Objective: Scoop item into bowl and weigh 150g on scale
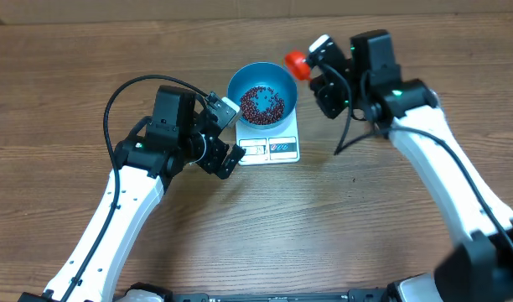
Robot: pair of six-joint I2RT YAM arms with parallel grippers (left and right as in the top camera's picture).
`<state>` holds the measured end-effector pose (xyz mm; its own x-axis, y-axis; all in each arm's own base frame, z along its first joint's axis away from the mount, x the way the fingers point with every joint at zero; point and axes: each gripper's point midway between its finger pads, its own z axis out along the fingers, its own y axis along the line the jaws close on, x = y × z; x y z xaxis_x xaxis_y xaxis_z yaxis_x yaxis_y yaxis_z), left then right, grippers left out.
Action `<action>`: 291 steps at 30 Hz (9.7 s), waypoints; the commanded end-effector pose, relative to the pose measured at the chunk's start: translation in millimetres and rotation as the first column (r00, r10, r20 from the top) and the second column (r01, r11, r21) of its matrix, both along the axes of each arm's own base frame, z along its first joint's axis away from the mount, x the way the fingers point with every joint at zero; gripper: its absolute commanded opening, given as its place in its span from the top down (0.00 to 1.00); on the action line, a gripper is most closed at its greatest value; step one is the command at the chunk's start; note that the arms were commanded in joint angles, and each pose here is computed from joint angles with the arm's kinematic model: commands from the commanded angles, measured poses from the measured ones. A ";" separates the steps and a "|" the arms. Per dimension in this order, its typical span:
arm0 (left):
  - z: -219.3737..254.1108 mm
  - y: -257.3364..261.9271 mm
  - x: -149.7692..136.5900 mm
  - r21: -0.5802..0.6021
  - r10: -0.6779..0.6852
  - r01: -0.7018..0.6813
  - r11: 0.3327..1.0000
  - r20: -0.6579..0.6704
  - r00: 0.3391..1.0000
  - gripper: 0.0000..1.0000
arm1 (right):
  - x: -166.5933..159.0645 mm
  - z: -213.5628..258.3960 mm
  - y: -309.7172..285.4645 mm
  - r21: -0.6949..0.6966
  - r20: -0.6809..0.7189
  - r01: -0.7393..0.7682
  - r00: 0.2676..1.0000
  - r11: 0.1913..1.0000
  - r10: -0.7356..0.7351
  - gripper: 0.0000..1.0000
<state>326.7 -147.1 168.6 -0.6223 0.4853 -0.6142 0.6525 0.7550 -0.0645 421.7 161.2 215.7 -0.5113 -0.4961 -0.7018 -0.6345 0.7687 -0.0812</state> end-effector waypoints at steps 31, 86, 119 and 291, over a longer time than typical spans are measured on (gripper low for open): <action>5.3 -4.6 -3.3 -0.008 -0.035 0.035 0.999 0.020 0.999 0.01 | -39.4 -38.6 -217.5 -0.061 -0.300 0.688 0.678 0.723 -0.671 0.96; 5.3 -4.6 -3.3 -0.008 -0.035 0.035 0.999 0.020 0.999 0.00 | -24.9 -70.8 -219.8 -0.080 -0.335 0.685 0.666 0.724 -0.667 0.91; 5.3 -4.6 -3.3 -0.008 -0.035 0.035 0.999 0.020 0.999 0.00 | -14.3 -71.4 -240.5 -0.218 -0.190 0.583 0.761 0.783 -0.620 0.96; 5.3 -4.6 -3.3 -0.008 -0.035 0.035 0.999 0.020 0.999 0.00 | -7.9 -28.8 -90.3 0.848 -0.482 0.342 0.815 0.405 0.322 0.96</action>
<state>326.6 -147.0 168.5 -0.6225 0.4857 -0.6137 0.6527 0.7549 -0.0646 414.2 56.8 179.9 -0.8898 0.2465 -0.3840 -0.3285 0.2380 0.9140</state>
